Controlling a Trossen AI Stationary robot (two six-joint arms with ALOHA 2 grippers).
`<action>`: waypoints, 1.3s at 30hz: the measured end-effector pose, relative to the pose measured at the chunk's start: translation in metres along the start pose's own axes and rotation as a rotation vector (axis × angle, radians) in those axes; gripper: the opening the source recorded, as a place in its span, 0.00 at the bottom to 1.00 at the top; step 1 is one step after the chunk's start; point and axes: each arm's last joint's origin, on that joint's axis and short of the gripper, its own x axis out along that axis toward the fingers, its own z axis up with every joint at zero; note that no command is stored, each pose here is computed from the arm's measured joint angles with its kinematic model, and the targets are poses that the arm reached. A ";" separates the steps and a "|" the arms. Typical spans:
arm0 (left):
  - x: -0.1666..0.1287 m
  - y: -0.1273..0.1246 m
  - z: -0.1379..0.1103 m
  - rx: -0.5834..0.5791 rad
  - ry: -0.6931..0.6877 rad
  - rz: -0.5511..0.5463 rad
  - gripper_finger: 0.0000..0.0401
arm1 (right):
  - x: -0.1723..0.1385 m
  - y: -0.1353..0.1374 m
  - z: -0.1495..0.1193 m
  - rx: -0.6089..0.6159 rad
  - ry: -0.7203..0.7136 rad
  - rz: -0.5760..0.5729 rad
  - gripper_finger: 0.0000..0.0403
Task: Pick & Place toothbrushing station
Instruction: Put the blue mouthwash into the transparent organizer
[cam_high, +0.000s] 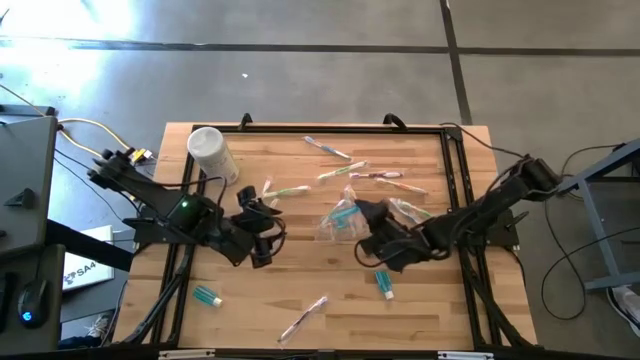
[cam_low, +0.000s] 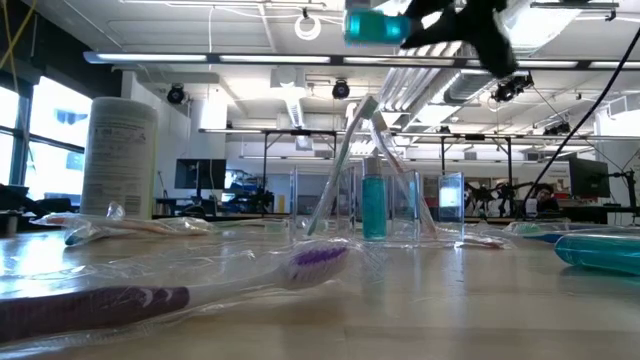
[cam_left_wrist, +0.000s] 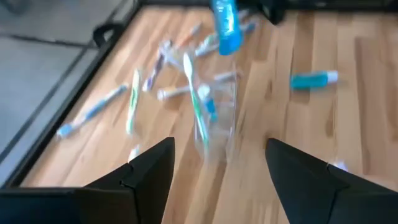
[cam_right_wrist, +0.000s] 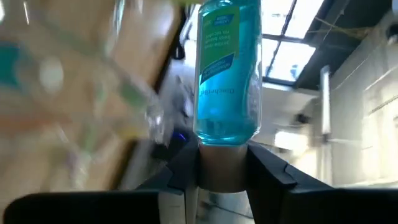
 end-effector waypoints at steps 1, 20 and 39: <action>0.001 -0.001 0.000 -0.001 0.006 -0.009 0.61 | 0.004 0.004 0.002 -0.054 0.017 0.002 0.22; 0.024 -0.019 -0.007 0.039 0.055 0.007 0.61 | -0.017 -0.019 0.018 -0.358 0.000 0.074 0.22; 0.034 -0.026 -0.011 0.081 0.087 0.017 0.61 | 0.021 0.004 0.030 -0.760 0.057 0.247 0.22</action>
